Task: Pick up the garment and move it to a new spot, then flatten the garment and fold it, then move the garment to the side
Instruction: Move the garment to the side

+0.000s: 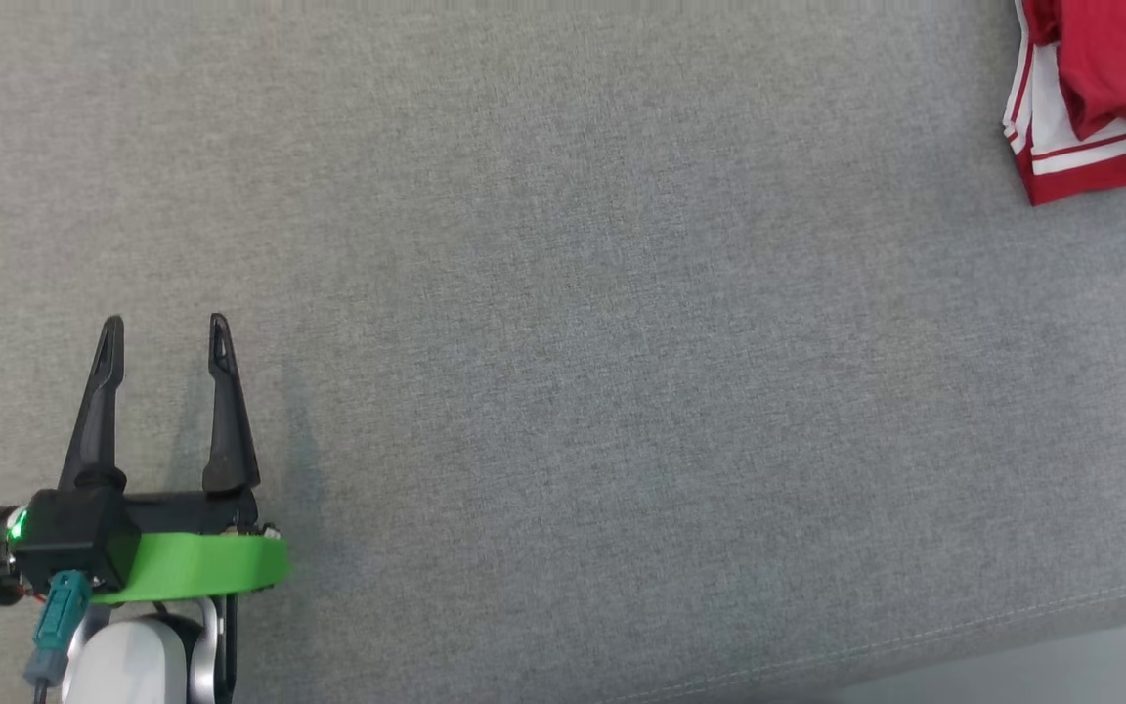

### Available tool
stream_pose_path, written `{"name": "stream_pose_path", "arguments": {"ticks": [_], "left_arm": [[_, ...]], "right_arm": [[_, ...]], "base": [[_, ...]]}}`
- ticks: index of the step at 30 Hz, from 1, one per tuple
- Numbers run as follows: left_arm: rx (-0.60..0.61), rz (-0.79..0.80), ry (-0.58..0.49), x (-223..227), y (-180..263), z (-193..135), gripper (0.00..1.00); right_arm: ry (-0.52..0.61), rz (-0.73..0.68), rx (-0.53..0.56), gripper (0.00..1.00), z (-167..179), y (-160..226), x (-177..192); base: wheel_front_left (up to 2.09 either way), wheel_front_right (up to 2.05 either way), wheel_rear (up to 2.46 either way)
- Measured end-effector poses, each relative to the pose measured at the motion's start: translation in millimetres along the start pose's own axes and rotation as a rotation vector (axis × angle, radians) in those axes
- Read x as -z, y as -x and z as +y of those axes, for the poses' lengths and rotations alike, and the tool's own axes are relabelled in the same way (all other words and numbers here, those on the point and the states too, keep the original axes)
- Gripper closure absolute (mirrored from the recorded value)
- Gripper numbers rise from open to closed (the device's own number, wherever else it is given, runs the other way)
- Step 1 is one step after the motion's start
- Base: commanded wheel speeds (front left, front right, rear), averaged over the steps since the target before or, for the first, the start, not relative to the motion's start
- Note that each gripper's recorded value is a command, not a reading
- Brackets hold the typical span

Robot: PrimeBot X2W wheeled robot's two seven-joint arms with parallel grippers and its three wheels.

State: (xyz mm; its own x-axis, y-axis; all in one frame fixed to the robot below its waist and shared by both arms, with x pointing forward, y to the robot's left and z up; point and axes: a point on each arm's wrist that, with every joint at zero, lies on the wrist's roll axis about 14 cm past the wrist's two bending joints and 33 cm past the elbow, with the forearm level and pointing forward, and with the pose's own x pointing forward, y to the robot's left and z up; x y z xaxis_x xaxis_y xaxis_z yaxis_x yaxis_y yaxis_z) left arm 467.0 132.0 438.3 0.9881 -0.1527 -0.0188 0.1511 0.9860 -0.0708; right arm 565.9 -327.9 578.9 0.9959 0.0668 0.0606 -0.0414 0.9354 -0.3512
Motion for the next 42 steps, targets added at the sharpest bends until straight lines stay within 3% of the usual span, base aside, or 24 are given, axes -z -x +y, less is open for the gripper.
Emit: {"name": "stream_pose_path", "arguments": {"ticks": [9, 16, 28, 42], "left_arm": [[-0.075, -0.019, -0.005, -23.8, 39.3, 18.0, 0.0], [-0.112, -0.047, -0.005, -40.1, 62.0, 26.8, 0.0], [-0.149, -0.076, 0.005, -54.4, 92.1, 35.8, 0.0], [-0.157, -0.1, 0.012, -63.2, 109.5, 39.7, 0.0]], "right_arm": [[-0.135, -0.1, -0.116, 0.0, 76.5, 37.2, -24.7], [-0.232, -0.133, -0.166, 0.0, 114.7, 67.2, -35.8], [-0.425, -0.085, -0.108, 0.0, 141.9, 128.7, -14.4], [-0.526, -0.099, -0.065, 0.0, 167.5, 170.6, -20.8]], "base": [[0.0, 0.0, 0.0], [0.0, 0.0, 0.0], [0.0, 0.0, 0.0], [0.0, 0.0, 0.0]]}}
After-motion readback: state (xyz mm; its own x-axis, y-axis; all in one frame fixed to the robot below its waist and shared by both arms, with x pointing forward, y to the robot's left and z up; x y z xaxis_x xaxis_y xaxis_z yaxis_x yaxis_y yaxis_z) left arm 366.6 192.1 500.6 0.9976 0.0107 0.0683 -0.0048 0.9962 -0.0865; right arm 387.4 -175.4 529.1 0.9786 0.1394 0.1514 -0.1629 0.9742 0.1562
